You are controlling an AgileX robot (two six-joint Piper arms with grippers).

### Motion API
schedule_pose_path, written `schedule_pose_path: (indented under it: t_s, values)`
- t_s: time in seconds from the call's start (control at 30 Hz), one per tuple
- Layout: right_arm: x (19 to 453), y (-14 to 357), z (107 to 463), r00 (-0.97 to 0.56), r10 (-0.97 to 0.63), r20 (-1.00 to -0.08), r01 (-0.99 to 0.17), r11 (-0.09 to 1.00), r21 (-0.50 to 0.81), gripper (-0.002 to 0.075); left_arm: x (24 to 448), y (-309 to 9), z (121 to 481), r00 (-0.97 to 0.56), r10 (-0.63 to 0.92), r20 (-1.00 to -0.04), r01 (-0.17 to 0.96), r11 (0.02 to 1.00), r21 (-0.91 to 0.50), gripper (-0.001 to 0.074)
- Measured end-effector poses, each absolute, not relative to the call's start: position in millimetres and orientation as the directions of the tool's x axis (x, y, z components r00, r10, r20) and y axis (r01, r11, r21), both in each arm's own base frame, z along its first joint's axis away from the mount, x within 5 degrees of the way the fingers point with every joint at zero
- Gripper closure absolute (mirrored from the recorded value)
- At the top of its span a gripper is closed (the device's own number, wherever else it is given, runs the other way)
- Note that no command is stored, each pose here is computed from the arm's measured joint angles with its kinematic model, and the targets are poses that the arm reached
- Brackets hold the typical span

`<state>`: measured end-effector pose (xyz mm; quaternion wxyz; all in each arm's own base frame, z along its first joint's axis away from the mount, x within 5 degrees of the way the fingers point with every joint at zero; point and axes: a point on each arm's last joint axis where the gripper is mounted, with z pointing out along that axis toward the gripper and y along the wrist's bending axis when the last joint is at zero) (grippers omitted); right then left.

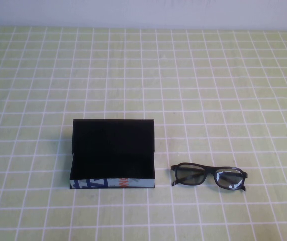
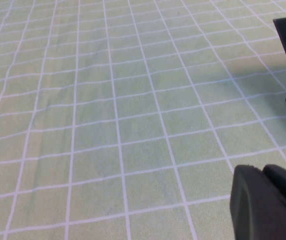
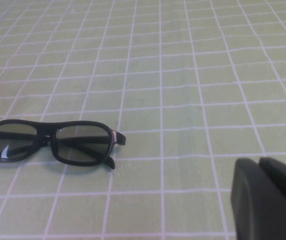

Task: Return glasses to glasses case

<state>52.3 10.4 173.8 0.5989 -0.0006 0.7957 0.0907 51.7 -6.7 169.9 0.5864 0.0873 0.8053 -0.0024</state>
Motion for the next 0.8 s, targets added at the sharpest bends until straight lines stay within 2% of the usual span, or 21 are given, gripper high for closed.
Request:
schedule_pose_path:
  t_s: [0.33, 0.4, 0.53, 0.67, 0.8]
  values:
    - [52.3, 10.5, 173.8, -0.283, 0.112, -0.953, -0.110, 0.983, 0.148, 0.0737, 51.7, -6.7, 169.9, -0.297, 0.138, -0.945, 0.143, 0.985, 0.098, 0.0737]
    - [52.2, 11.5, 174.0, -0.286, 0.143, -0.948, -0.112, 0.977, 0.181, 0.0737, 51.7, -6.7, 169.9, -0.297, 0.138, -0.945, 0.143, 0.985, 0.098, 0.0737]
    - [52.5, 15.4, 178.0, -0.273, 0.296, -0.915, -0.118, 0.934, 0.337, 0.0737, 51.7, -6.7, 169.9, -0.297, 0.138, -0.945, 0.143, 0.985, 0.098, 0.0737]
    - [53.5, 17.6, 185.8, -0.232, 0.494, -0.838, -0.122, 0.840, 0.529, 0.0737, 51.7, -6.7, 169.9, -0.297, 0.138, -0.945, 0.143, 0.985, 0.098, 0.0737]
    - [54.6, 15.7, 192.6, -0.175, 0.615, -0.769, -0.120, 0.761, 0.637, 0.0737, 51.7, -6.7, 169.9, -0.297, 0.138, -0.945, 0.143, 0.985, 0.098, 0.0737]
